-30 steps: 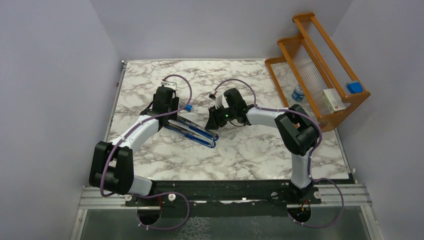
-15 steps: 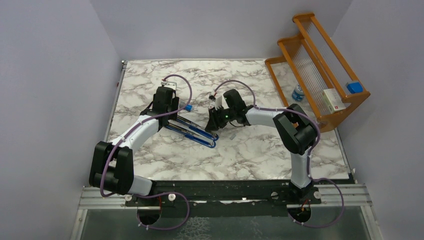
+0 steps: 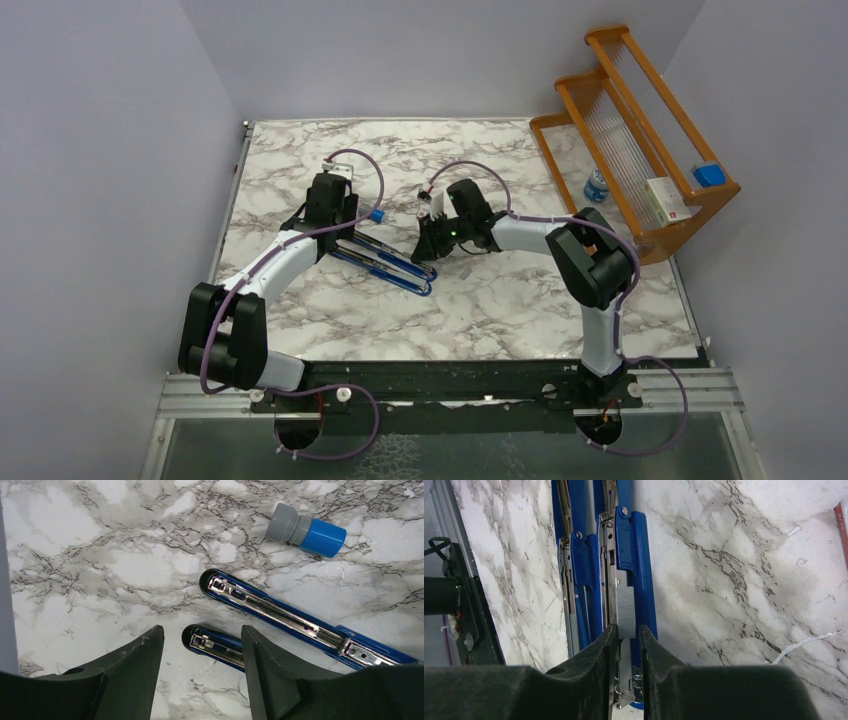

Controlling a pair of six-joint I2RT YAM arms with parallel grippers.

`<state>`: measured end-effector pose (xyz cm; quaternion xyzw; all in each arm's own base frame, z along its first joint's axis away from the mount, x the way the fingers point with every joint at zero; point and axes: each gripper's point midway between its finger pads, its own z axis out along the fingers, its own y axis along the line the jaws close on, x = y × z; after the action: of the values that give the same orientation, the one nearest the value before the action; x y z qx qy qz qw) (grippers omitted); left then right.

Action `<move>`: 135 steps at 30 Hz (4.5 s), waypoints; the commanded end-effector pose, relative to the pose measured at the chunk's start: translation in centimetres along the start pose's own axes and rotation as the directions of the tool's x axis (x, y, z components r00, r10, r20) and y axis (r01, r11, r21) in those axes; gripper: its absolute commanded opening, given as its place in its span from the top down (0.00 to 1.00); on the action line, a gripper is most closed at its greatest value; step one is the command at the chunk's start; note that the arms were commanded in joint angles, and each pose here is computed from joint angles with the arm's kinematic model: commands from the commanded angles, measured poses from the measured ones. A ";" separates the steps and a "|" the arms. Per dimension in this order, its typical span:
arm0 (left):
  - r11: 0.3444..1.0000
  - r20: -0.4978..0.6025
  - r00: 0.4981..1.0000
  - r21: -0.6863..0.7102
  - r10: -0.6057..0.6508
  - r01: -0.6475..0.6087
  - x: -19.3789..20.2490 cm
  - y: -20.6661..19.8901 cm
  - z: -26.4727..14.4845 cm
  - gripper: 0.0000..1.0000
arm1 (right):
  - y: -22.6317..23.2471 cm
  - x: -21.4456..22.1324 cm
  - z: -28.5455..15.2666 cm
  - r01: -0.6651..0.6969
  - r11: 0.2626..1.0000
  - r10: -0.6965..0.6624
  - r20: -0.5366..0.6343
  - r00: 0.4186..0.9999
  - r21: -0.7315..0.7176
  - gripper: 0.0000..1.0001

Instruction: Load the staples into the stapler

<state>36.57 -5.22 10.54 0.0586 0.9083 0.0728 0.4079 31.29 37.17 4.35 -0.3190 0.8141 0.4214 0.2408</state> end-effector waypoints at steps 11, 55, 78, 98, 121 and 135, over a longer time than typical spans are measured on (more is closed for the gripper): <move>1.000 0.060 0.998 -0.007 -0.013 0.013 -2.0 0.3 -0.7 0.39 | 0.7 -3.0 -2.7 0.151 0.980 -0.168 0.125 0.978 0.133 0.79; 1.000 0.067 0.998 -0.010 -0.011 0.012 -2.1 0.4 -0.8 0.39 | 0.6 -1.1 0.0 0.007 0.997 -0.002 0.065 0.998 -0.079 0.55; 1.000 0.064 0.998 -0.009 -0.008 0.008 -2.0 0.4 -0.8 0.39 | 0.3 -1.1 -0.2 0.007 0.998 -0.002 0.070 0.998 -0.065 0.75; 1.000 0.063 0.998 -0.009 -0.007 0.008 -2.0 0.3 -0.7 0.39 | 1.1 -3.5 -1.9 0.082 0.996 -0.078 0.138 0.987 -0.020 0.82; 1.000 0.060 0.998 -0.009 -0.008 0.009 -2.0 0.3 -0.7 0.39 | 3.0 -3.5 -1.6 0.431 0.836 -0.474 0.052 0.879 0.341 0.84; 1.000 0.060 0.998 -0.009 -0.008 0.008 -2.0 0.3 -0.7 0.39 | 3.1 -2.0 -0.6 0.452 0.839 -0.476 0.007 0.879 0.302 0.84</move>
<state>36.58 -5.21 10.75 0.0596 0.9070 0.0729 0.4104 30.65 38.75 7.92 -0.4399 0.7557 0.2477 0.4171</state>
